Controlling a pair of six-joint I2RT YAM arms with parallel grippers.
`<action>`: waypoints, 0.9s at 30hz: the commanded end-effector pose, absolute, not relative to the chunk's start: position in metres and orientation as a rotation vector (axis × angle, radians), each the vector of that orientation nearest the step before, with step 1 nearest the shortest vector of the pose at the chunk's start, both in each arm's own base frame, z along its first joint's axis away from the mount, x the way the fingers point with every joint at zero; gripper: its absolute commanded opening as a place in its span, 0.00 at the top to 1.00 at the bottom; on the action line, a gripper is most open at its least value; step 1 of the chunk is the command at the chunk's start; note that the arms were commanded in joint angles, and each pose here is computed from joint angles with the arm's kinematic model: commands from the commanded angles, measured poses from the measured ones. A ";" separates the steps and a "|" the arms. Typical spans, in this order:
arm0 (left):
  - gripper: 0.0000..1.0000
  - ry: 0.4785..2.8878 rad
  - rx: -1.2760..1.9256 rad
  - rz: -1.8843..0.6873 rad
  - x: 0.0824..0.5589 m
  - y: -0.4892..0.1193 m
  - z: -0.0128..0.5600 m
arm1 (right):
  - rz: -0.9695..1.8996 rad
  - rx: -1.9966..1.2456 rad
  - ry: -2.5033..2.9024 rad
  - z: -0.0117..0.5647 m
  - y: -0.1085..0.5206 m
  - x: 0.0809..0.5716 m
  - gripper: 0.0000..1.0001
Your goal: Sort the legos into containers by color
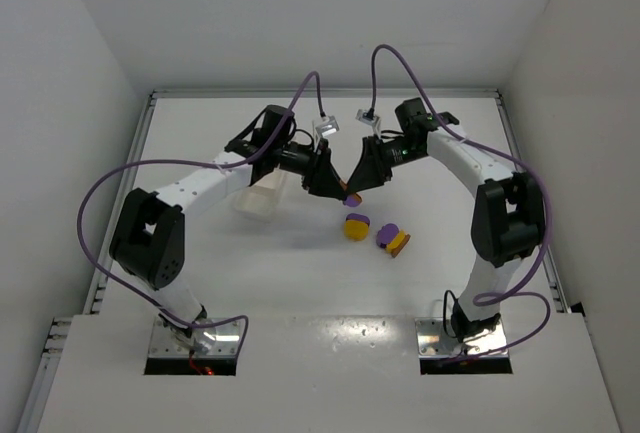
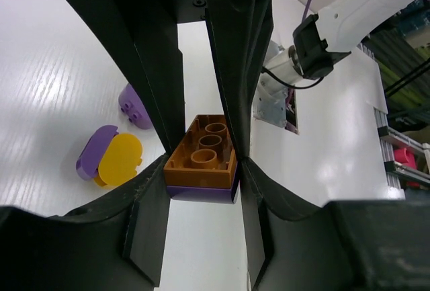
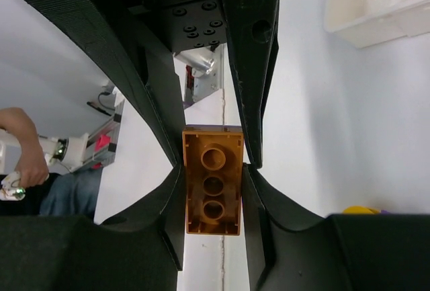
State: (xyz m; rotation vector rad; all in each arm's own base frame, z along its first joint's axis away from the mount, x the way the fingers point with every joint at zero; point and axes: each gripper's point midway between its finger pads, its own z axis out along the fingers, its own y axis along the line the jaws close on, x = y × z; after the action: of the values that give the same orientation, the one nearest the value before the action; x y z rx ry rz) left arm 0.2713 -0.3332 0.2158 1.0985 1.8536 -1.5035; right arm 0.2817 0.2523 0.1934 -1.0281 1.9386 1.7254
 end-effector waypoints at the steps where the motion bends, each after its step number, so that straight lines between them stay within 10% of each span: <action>1: 0.65 1.739 1.181 -1.550 0.263 -0.342 0.235 | 1.684 -1.097 1.798 0.215 0.255 0.290 0.96; 27: 0.92 1.856 1.130 -1.264 0.261 -0.313 0.205 | 1.546 -0.862 1.674 0.265 0.165 0.337 0.97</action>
State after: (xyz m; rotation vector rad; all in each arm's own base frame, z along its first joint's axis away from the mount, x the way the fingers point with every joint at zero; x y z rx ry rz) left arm 0.2566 -0.3198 0.1767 1.0950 1.9581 -1.4201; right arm 0.3460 0.1611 0.2321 -0.7711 1.8261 1.5720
